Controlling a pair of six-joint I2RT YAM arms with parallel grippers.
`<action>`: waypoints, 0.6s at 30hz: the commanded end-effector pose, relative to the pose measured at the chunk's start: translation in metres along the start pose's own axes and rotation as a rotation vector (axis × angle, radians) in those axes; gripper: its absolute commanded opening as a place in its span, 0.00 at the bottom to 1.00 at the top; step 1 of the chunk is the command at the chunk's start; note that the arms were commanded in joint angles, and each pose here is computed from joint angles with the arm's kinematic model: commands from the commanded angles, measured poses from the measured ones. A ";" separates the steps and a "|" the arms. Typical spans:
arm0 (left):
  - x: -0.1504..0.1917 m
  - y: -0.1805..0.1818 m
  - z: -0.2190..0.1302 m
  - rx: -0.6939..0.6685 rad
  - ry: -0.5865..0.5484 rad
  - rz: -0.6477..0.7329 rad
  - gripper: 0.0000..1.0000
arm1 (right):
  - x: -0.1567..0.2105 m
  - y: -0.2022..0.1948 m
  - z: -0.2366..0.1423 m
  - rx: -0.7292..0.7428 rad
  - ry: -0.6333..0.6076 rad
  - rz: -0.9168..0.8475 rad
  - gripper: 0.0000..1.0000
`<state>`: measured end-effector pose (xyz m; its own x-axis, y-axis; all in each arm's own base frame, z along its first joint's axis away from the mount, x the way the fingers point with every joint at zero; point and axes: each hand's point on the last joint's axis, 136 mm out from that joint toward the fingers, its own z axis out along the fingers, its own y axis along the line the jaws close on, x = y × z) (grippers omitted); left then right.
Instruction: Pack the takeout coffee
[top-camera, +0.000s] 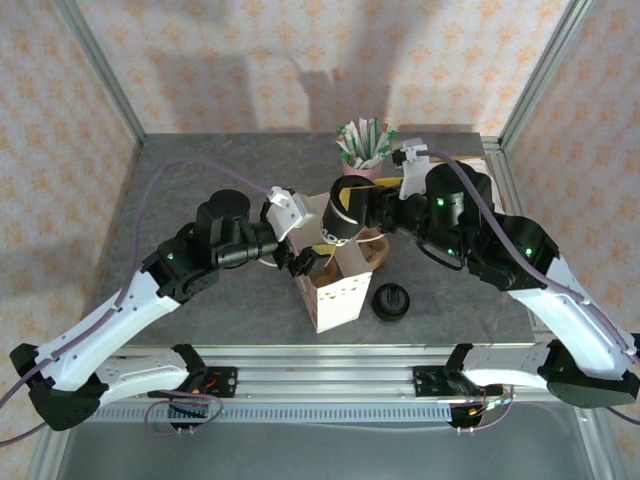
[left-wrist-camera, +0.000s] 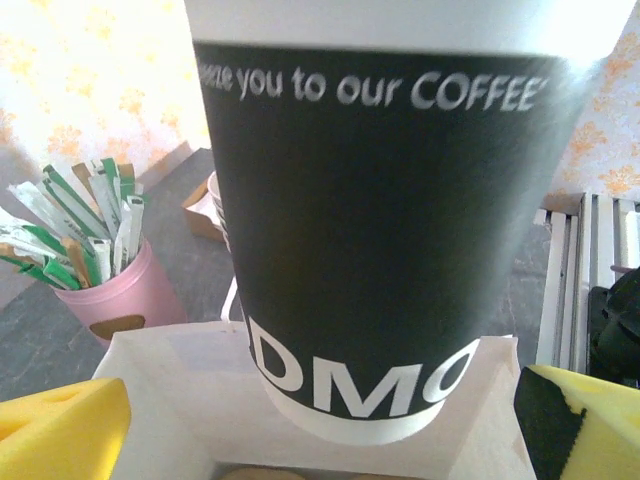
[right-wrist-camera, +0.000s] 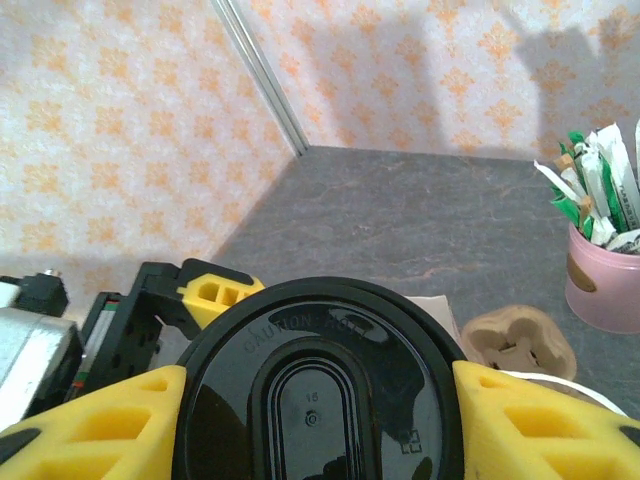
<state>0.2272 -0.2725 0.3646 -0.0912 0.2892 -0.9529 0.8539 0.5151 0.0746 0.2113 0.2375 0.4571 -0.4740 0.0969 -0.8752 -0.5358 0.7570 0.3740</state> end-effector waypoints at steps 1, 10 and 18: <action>-0.010 0.002 0.003 -0.018 -0.046 0.036 1.00 | -0.011 0.008 -0.007 -0.052 -0.050 0.036 0.54; -0.013 -0.004 0.012 0.013 -0.063 0.030 1.00 | -0.011 0.017 -0.008 -0.107 -0.055 0.065 0.54; -0.015 -0.011 0.018 0.049 -0.066 0.050 0.99 | -0.009 0.021 -0.009 -0.140 -0.059 0.085 0.54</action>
<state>0.2318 -0.2925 0.3595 -0.0778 0.2856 -0.9552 0.8710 0.4856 0.0742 0.2028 0.2487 0.4622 -0.4971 0.1488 -0.8548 -0.5728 0.6837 0.4521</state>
